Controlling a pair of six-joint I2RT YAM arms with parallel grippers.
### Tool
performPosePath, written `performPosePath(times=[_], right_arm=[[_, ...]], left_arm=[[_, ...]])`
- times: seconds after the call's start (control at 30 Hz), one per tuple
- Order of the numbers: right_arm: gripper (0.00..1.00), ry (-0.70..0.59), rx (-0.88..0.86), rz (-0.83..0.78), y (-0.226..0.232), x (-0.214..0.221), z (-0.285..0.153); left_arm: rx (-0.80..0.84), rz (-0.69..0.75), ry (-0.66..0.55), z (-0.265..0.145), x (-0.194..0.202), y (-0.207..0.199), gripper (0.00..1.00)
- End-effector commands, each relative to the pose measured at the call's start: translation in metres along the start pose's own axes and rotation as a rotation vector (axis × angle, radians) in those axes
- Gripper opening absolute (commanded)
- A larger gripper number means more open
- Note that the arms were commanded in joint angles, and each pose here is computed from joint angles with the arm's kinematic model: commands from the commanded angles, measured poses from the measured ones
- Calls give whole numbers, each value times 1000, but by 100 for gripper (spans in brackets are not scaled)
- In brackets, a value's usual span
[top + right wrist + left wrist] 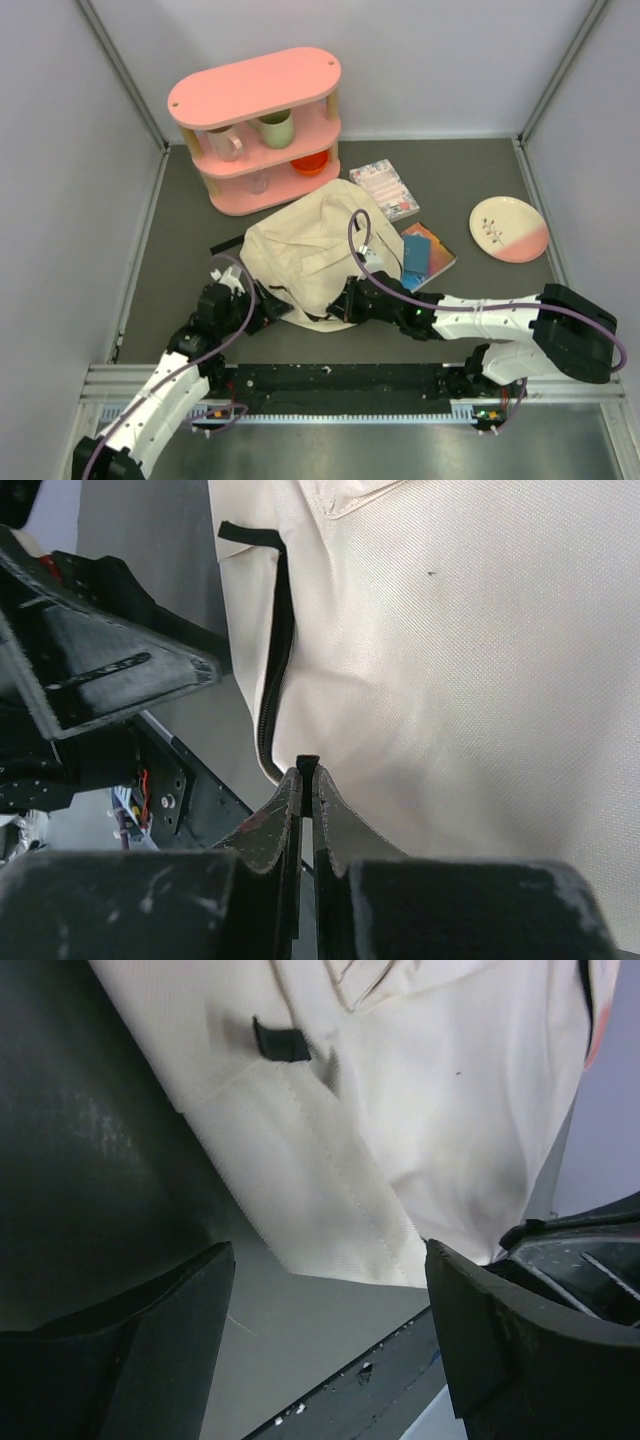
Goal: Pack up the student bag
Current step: Unzip the student bag at the center of the board.
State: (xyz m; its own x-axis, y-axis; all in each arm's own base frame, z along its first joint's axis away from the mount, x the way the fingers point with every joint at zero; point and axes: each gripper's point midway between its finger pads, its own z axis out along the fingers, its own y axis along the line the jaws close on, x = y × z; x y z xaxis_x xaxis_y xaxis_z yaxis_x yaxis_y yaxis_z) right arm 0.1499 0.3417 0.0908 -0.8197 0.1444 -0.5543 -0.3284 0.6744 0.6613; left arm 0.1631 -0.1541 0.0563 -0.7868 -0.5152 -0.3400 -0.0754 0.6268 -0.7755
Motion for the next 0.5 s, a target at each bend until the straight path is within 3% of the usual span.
performPosePath(times=[0.0, 0.17, 0.23, 0.3, 0.33, 0.4, 0.43, 0.47], right_arm=[[0, -53, -57, -4, 24, -18, -1], [0, -37, -64, 3, 22, -12, -2], [0, -31, -60, 5, 19, -10, -2], [0, -24, -52, 9, 16, -7, -3], [0, -20, -51, 10, 15, -6, -3], [0, -17, -45, 12, 12, -4, -4], [0, -14, -35, 14, 8, -2, -5], [0, -14, -25, 15, 6, -1, -5]], left_arm=[[71, -43, -62, 16, -8, -15, 80], [93, -30, -52, 26, -8, -21, 72], [101, -26, -68, 28, -11, -24, 63], [90, -21, -80, 30, -14, -21, 52], [92, -22, -81, 31, -14, -22, 36], [97, -10, -88, 31, -16, -24, 24], [86, -6, -96, 31, -18, -22, 12], [70, 4, -96, 30, -18, -20, 8]])
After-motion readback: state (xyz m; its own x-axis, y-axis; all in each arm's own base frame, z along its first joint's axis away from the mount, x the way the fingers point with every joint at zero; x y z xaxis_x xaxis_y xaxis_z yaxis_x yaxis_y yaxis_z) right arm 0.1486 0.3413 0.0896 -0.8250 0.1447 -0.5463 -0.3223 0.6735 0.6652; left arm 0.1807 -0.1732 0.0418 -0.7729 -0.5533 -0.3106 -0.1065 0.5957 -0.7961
